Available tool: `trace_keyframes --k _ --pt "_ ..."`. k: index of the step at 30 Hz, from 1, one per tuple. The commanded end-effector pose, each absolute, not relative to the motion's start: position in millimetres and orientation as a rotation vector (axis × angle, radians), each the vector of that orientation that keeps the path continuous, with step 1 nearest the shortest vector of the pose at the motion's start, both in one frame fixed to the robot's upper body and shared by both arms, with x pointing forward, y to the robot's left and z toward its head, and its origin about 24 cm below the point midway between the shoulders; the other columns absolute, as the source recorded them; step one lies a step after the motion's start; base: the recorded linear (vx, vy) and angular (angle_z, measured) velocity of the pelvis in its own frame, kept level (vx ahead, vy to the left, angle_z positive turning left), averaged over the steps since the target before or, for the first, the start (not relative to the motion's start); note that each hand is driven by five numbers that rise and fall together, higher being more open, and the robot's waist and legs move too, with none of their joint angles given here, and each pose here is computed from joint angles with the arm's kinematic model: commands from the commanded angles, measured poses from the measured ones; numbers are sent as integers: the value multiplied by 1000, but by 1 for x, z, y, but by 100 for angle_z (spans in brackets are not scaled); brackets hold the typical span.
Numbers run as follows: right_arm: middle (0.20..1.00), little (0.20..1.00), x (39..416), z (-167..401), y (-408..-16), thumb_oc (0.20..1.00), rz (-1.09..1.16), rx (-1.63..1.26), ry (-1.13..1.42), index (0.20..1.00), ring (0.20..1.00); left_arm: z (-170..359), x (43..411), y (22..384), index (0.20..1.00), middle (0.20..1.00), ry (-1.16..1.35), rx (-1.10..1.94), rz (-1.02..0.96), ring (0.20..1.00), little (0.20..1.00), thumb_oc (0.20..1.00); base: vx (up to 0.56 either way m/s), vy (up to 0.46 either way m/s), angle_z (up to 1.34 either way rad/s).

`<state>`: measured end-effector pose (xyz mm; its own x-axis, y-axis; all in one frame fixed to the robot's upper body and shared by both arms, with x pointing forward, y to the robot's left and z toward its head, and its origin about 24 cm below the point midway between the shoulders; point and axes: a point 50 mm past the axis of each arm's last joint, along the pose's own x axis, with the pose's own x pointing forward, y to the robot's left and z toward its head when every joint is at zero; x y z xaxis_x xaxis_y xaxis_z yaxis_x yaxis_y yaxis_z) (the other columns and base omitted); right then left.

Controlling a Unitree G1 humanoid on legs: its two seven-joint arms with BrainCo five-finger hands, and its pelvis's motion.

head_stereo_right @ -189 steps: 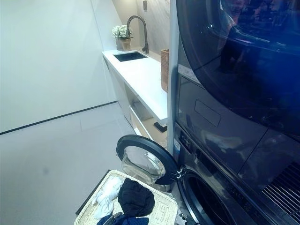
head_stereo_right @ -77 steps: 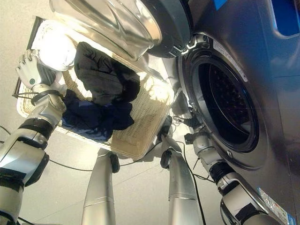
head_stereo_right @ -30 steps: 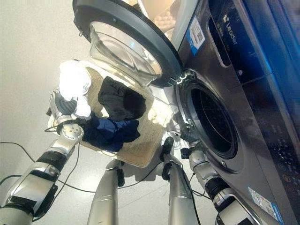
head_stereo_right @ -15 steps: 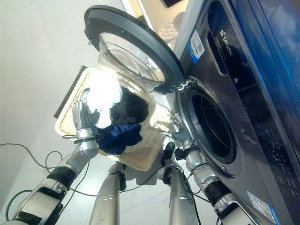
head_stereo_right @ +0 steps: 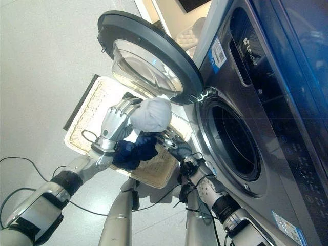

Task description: Put the clothes into the washing machine.

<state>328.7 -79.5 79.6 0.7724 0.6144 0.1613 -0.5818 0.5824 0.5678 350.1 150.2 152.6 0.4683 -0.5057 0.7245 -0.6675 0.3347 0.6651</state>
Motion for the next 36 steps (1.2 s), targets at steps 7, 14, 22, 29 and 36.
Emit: trace_keyframes --k 7,14,22,29,36 --pt "1000 1000 317 101 -61 1000 889 772 17 1000 1000 180 352 121 200 200 -1402 1402 82 200 200 200 0 0 0" --pt "1000 1000 318 111 -60 1000 901 790 -46 1000 1000 181 359 119 200 200 -1401 1598 -57 200 200 200 -1 0 -3" --pt "1000 1000 323 117 -72 1000 822 822 -125 1000 1000 166 363 127 200 200 -1344 1777 -228 200 200 200 -2 -1 -1" --pt "1000 1000 332 124 -89 1000 715 912 -192 1000 1000 161 366 142 200 200 -1280 1840 -267 200 200 200 1 1 -1" --pt "1000 1000 334 119 -96 1000 689 1185 -186 1000 1000 153 365 151 200 200 -1257 1851 -282 200 200 200 3 7 -2"
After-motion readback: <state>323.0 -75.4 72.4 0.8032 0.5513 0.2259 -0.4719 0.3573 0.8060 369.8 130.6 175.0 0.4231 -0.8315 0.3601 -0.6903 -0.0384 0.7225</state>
